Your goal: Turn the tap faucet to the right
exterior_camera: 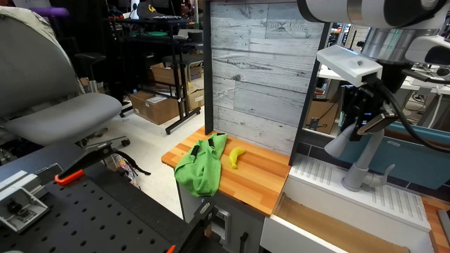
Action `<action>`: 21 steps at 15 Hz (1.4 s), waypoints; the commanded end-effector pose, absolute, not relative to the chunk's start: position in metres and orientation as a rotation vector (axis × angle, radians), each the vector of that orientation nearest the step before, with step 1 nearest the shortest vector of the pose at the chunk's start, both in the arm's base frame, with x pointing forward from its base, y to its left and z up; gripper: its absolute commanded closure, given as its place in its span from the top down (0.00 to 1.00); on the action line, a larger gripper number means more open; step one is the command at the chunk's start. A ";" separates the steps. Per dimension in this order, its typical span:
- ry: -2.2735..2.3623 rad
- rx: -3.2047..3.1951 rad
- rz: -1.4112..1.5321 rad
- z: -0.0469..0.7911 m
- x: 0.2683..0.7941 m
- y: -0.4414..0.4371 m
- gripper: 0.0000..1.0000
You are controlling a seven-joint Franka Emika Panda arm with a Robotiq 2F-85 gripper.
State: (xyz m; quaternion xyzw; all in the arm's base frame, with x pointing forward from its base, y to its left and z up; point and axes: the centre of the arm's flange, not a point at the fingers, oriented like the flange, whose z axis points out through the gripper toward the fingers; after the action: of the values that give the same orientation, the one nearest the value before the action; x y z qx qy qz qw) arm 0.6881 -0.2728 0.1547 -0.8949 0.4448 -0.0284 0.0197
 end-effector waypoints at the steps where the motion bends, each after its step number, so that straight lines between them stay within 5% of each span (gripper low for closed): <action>1: 1.391 -2.811 -0.109 0.154 0.701 -0.276 0.03; 21: 0.727 -3.053 -0.010 0.154 0.701 -0.359 0.06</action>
State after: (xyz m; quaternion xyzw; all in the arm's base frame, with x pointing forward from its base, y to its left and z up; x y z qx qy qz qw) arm 0.6864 -0.3047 0.1586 -0.9660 0.2578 0.0000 0.0175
